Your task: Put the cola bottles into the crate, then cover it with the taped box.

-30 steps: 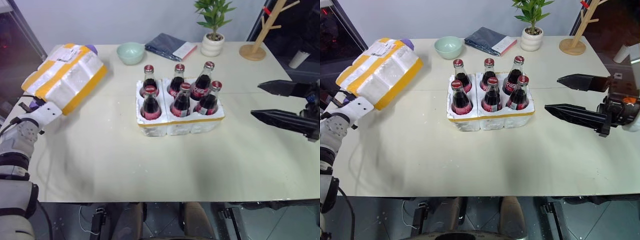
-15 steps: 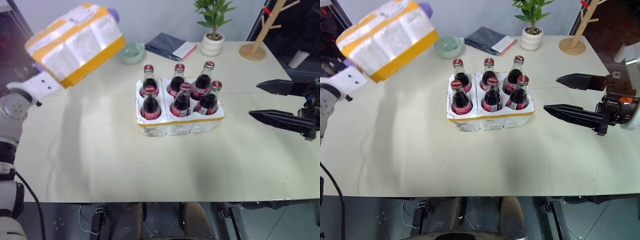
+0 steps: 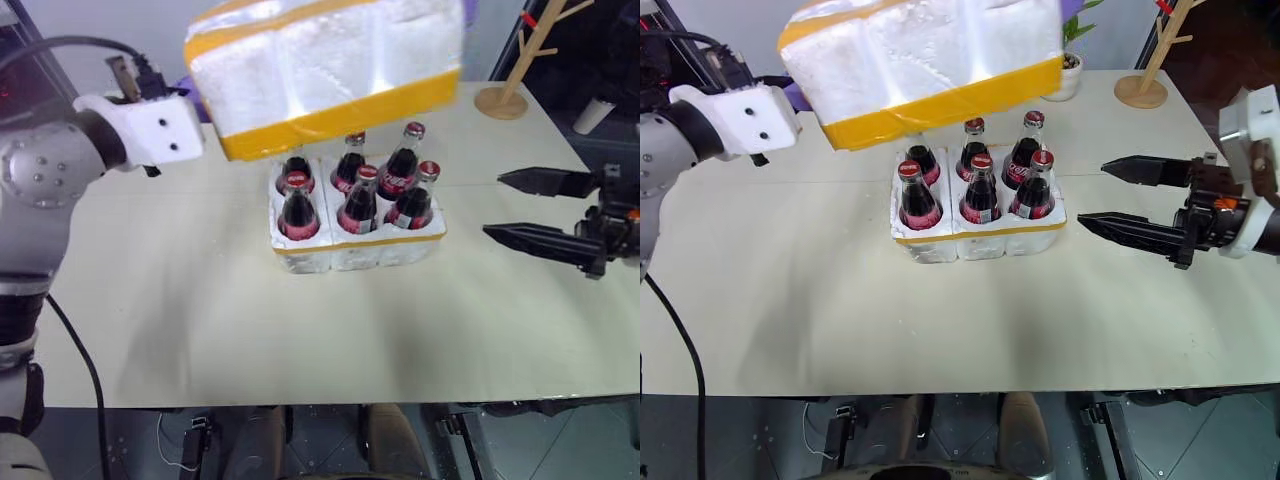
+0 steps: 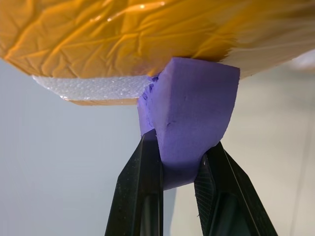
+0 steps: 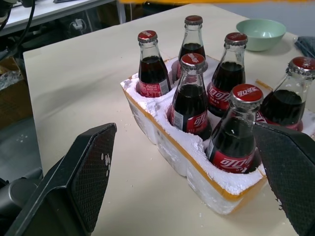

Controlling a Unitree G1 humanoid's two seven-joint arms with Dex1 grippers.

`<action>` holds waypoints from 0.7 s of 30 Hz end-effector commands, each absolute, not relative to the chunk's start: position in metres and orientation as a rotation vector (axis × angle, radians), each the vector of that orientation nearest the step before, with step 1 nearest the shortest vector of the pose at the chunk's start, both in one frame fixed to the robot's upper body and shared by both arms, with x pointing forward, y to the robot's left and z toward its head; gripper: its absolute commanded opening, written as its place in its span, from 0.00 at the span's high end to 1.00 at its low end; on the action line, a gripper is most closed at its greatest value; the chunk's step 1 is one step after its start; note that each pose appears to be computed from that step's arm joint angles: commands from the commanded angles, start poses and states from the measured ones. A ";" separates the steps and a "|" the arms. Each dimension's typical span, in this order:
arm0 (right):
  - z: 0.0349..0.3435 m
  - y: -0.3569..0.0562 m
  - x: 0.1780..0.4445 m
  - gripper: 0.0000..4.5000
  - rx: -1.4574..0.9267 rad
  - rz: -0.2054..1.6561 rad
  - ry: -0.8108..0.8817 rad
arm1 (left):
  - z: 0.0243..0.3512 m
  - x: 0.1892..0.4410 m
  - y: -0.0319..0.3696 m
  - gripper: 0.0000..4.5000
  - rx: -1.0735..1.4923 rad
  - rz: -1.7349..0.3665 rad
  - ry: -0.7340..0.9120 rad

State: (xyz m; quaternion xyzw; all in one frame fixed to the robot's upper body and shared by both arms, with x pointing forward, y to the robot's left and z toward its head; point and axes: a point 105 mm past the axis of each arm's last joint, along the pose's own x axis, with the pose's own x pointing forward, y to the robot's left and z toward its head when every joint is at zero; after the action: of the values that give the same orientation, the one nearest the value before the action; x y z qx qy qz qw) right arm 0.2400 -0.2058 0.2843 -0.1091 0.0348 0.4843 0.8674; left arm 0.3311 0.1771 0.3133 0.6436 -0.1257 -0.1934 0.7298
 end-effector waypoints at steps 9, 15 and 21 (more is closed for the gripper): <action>0.292 -0.206 0.240 0.00 -0.219 0.991 0.008 | 0.278 0.319 0.151 0.71 1.660 -0.512 -0.268; 0.294 -0.207 0.241 0.00 -0.205 0.980 0.001 | 0.270 0.320 0.163 0.20 1.744 -0.495 -0.268; 0.292 -0.208 0.240 0.00 -0.207 0.972 0.010 | 0.239 0.309 0.184 0.20 1.689 -0.558 -0.192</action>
State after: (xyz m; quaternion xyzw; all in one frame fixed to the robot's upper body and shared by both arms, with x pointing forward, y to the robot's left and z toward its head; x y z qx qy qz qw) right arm 0.2452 -0.2078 0.2825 -0.0929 0.0267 0.4637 0.8807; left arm 0.3155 0.1816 0.2243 0.7378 -0.0669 -0.2564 0.6208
